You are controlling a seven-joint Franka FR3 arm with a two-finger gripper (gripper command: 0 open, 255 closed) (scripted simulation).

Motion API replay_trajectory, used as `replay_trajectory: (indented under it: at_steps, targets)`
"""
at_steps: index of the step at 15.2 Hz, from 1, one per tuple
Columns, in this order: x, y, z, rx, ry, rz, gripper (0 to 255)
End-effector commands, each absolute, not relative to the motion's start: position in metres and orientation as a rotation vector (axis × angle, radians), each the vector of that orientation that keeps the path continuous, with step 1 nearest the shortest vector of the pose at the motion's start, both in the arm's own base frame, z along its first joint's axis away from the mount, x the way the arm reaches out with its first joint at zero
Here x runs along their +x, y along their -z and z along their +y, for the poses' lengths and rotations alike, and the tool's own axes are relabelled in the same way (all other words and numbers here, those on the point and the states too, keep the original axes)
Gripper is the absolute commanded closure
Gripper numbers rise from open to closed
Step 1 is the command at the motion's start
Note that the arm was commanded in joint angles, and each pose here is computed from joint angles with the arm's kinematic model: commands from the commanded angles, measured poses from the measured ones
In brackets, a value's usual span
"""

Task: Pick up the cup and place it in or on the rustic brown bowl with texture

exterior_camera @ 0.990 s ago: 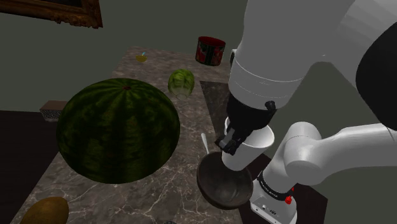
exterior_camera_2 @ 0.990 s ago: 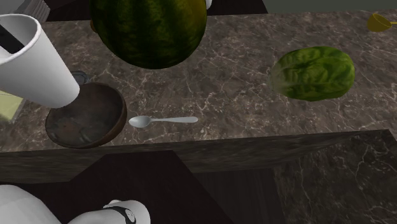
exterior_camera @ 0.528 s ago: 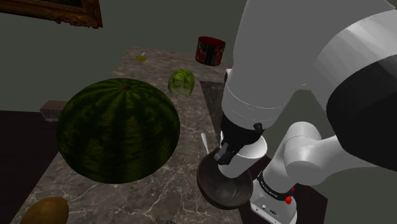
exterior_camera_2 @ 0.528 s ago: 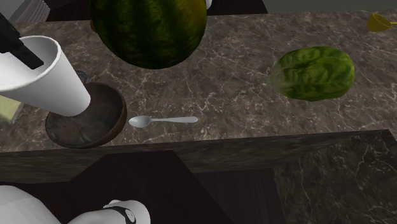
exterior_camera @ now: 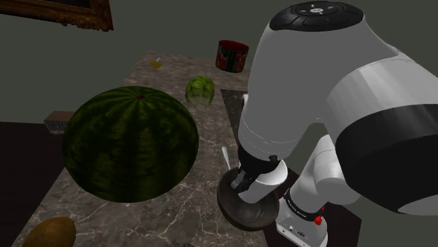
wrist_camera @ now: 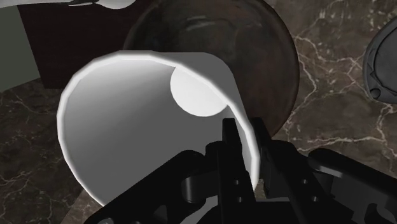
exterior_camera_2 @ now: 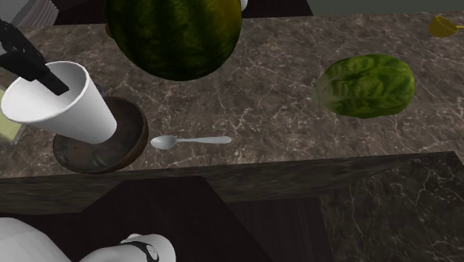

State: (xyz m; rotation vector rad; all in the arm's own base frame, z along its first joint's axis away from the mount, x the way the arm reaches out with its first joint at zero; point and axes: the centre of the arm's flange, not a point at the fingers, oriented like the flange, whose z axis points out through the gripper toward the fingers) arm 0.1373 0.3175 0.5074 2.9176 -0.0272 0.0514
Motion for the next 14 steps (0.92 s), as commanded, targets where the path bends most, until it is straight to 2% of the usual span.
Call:
replay_trajectory:
  at_steps: [1,6,7,12,14]
  targets:
    - [0.137,-0.506,0.317,2.918,-0.052,-0.027,255]
    - [0.137,-0.506,0.317,2.918,-0.052,-0.027,255]
    - [0.137,-0.506,0.317,2.918,-0.052,-0.027,0]
    - [0.137,-0.506,0.317,2.918,-0.052,-0.027,0]
    - [0.136,-0.532,0.323,2.918,-0.052,-0.027,0]
